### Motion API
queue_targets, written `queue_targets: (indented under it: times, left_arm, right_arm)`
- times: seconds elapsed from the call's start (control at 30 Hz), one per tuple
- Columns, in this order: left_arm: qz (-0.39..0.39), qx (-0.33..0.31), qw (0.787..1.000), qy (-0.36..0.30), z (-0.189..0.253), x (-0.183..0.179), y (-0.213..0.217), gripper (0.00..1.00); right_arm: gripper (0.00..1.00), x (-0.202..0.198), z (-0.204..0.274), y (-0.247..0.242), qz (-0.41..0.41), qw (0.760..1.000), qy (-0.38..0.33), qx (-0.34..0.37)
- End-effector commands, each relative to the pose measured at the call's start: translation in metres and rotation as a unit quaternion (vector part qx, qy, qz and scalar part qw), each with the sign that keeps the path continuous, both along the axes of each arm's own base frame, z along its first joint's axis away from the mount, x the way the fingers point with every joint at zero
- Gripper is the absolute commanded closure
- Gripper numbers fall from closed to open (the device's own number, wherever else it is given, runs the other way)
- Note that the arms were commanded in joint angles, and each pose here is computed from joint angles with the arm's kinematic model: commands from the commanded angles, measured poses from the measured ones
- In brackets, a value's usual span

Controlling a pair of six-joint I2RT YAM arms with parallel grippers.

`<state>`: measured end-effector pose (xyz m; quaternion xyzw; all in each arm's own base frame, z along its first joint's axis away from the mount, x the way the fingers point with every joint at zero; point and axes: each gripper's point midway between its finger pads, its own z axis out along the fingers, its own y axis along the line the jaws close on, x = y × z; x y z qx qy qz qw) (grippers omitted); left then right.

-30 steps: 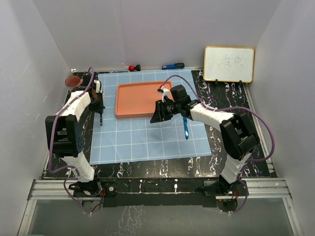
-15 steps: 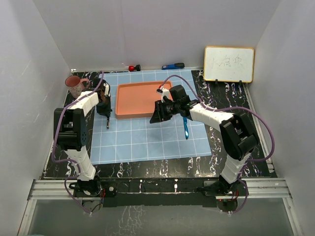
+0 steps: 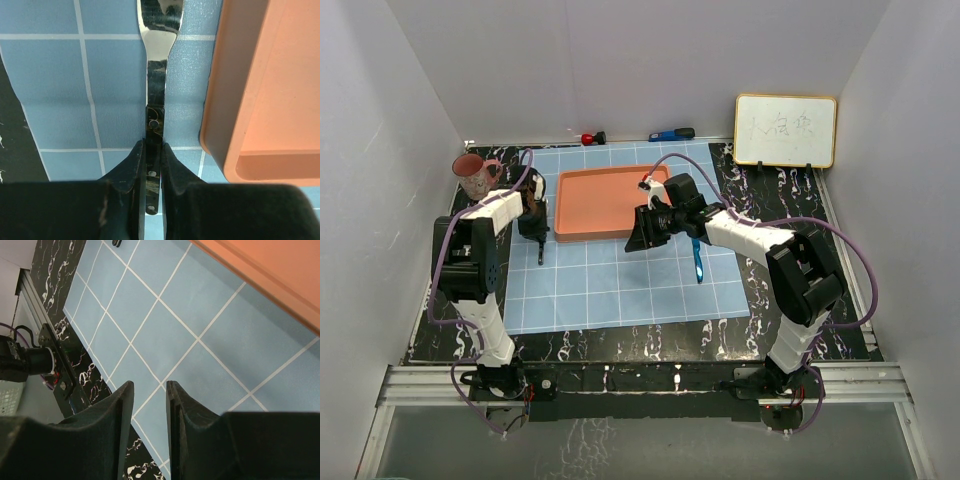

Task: Set the dinner table for one person
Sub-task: Place the fork on the napkin.

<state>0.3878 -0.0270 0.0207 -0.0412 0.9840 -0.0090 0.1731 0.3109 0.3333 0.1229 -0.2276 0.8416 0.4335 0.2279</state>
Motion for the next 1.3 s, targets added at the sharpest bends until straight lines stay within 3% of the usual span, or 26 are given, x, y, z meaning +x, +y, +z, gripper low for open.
queue_targets:
  times: [0.0, 0.37, 0.47, 0.67, 0.83, 1.07, 1.17, 1.23, 1.27]
  left_arm:
    - [0.002, -0.002, 1.0, 0.009, -0.008, -0.004, -0.003, 1.0]
    - [0.01, 0.003, 1.0, 0.017, -0.016, -0.005, -0.002, 1.0]
    - [0.012, 0.003, 1.0, 0.018, -0.016, -0.005, -0.001, 0.91]
    - [0.013, 0.009, 1.0, 0.011, -0.008, -0.003, 0.001, 0.59]
    - [0.017, 0.02, 1.0, -0.008, 0.007, 0.0, 0.006, 0.46]
    - [0.038, 0.043, 0.997, -0.059, 0.051, 0.008, 0.016, 0.47]
    - [0.052, 0.053, 0.993, -0.091, 0.075, 0.012, 0.022, 0.49]
    - [0.057, 0.053, 0.99, -0.118, 0.093, 0.015, 0.023, 0.45]
    - [0.059, 0.053, 0.988, -0.132, 0.101, 0.015, 0.023, 0.35]
  right_arm:
    - [0.7, 0.009, 0.027, 0.006, 0.005, 0.999, -0.042, 0.017]
    - [0.69, 0.008, 0.028, 0.006, 0.009, 0.999, -0.043, 0.019]
    - [0.68, 0.008, 0.028, 0.007, 0.01, 0.999, -0.043, 0.02]
    - [0.66, 0.008, 0.026, 0.006, 0.009, 0.999, -0.043, 0.017]
    - [0.66, 0.011, 0.02, 0.005, 0.004, 0.999, -0.045, 0.01]
    - [0.65, 0.029, 0.016, -0.005, -0.042, 0.996, -0.073, -0.024]
    - [0.62, 0.051, 0.042, -0.023, -0.101, 0.983, -0.141, -0.063]
    - [0.56, 0.067, 0.061, -0.038, -0.149, 0.965, -0.191, -0.098]
    - [0.51, 0.073, 0.074, -0.046, -0.17, 0.955, -0.217, -0.108]
